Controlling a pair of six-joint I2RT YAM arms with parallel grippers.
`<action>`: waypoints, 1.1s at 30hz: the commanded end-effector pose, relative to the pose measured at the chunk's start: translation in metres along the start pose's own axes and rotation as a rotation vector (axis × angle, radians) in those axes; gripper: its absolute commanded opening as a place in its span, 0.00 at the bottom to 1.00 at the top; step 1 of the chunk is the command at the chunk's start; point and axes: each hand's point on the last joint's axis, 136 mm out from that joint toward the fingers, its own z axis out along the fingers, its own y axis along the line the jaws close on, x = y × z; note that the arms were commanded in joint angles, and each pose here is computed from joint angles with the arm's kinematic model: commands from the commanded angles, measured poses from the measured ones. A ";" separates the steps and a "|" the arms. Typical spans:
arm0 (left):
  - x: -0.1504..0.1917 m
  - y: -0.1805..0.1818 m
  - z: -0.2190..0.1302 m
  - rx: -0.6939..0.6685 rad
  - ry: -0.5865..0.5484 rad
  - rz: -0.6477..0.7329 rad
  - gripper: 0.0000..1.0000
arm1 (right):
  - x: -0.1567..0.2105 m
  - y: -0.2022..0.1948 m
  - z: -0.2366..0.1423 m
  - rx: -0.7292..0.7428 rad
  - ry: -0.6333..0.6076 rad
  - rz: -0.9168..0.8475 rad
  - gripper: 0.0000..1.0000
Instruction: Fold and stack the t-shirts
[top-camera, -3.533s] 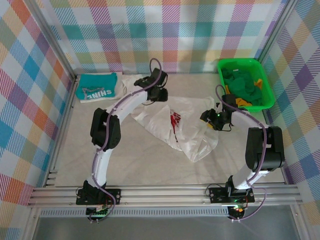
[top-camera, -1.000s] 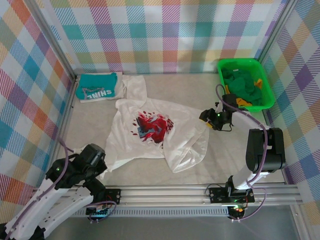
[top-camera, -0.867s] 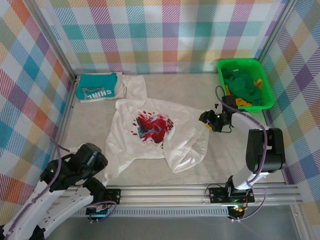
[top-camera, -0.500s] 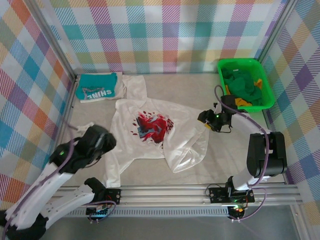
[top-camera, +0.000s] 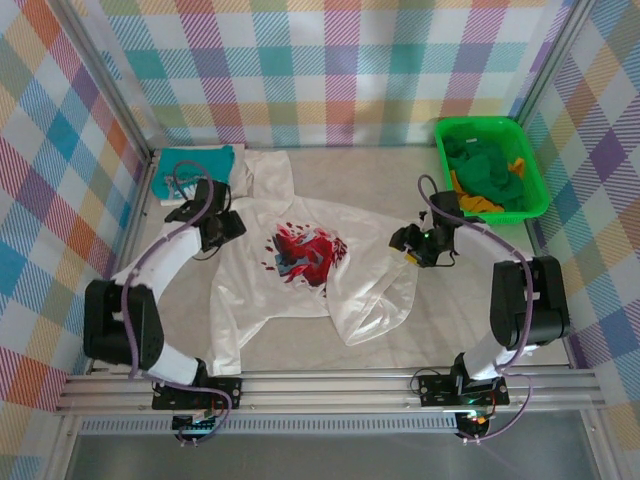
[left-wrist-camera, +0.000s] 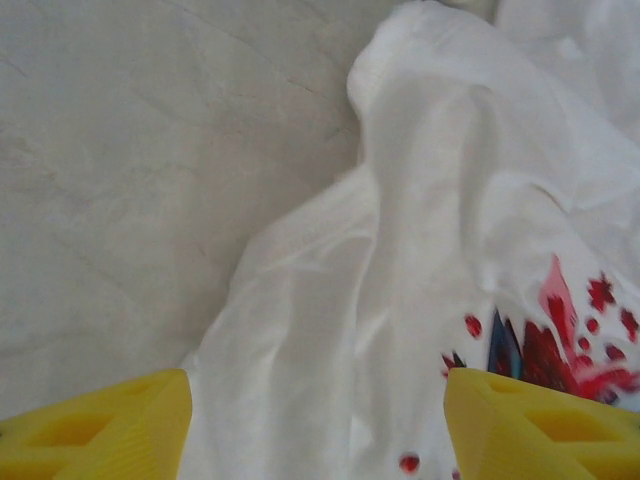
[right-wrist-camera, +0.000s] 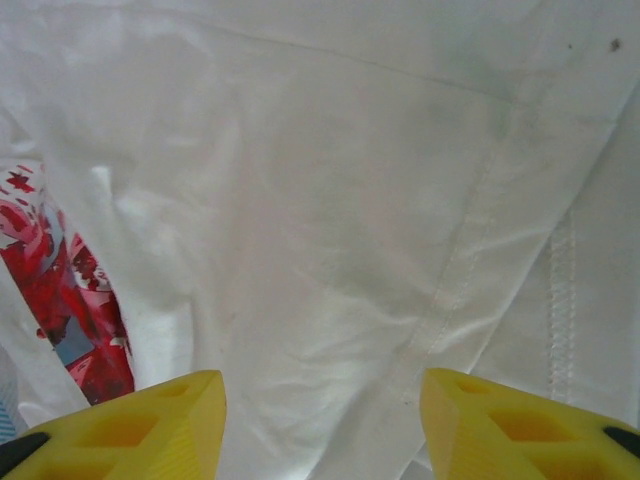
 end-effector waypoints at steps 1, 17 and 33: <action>-0.009 -0.008 0.021 0.072 0.027 0.029 0.68 | 0.019 -0.005 0.012 0.026 0.068 0.032 0.54; 0.001 0.014 0.089 -0.023 0.151 0.033 0.06 | 0.041 -0.004 0.035 -0.006 0.133 0.053 0.46; 0.029 0.081 0.090 -0.084 0.196 -0.251 0.00 | 0.061 -0.019 0.021 0.044 0.137 0.095 0.46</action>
